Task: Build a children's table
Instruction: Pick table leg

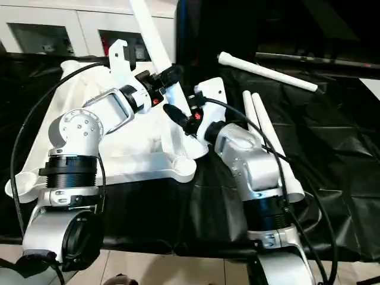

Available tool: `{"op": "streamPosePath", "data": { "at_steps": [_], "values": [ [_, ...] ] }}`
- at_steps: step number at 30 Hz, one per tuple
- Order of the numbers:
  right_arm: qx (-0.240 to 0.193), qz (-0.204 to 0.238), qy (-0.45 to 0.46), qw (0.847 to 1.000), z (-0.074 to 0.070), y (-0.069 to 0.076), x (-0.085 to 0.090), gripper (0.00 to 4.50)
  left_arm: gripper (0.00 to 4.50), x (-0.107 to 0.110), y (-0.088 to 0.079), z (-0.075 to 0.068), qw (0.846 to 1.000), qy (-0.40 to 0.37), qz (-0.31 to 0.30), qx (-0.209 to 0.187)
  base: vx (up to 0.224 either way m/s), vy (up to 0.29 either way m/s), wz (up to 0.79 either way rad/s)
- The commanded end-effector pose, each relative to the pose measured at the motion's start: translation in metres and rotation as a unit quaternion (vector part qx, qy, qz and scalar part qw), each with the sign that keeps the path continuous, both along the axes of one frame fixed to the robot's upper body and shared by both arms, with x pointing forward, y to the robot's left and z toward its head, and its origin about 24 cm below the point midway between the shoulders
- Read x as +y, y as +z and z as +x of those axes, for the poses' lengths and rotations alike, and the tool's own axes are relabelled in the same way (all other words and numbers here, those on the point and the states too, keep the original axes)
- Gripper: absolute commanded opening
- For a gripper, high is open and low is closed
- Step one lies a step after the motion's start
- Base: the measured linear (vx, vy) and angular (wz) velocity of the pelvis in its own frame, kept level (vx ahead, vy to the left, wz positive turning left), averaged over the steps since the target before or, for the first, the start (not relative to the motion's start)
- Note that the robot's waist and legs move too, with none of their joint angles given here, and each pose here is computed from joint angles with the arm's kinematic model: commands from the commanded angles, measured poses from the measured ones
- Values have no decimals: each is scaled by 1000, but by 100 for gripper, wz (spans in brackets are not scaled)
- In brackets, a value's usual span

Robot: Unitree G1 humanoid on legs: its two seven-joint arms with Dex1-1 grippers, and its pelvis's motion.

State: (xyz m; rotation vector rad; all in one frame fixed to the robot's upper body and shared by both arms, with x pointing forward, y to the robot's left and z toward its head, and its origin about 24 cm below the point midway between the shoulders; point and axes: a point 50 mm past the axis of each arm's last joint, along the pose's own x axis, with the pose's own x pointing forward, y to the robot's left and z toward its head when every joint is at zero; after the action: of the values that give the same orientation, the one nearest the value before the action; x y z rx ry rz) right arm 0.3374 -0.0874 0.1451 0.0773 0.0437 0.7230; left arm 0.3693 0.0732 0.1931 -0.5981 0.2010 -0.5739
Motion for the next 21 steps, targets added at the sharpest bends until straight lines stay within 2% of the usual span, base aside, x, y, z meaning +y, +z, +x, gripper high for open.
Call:
{"op": "streamPosePath", "data": {
  "at_steps": [1,10,13,15,18,19,21],
  "values": [
    [-20,-3,0,1000,2,7,3,184,258,-1,4,1,1000,4,2,-5,0,0,0],
    [-26,-10,13,1000,0,4,8,184,193,-6,5,-5,999,-31,2,-24,0,0,0],
    [-18,11,20,1000,1,5,8,184,188,-2,6,-3,999,-26,4,-25,0,0,0],
    [-18,12,14,1000,2,6,5,240,187,2,7,-2,999,-21,6,-28,0,0,0],
    [-19,13,8,1000,4,6,3,261,186,4,8,-1,999,-22,5,-30,0,0,0],
    [-19,15,8,1000,4,7,2,287,186,5,8,-1,999,-24,9,-32,0,0,0],
    [-16,23,12,1000,5,8,1,296,186,6,8,-1,999,-27,17,-36,0,0,0]
  ]
}}
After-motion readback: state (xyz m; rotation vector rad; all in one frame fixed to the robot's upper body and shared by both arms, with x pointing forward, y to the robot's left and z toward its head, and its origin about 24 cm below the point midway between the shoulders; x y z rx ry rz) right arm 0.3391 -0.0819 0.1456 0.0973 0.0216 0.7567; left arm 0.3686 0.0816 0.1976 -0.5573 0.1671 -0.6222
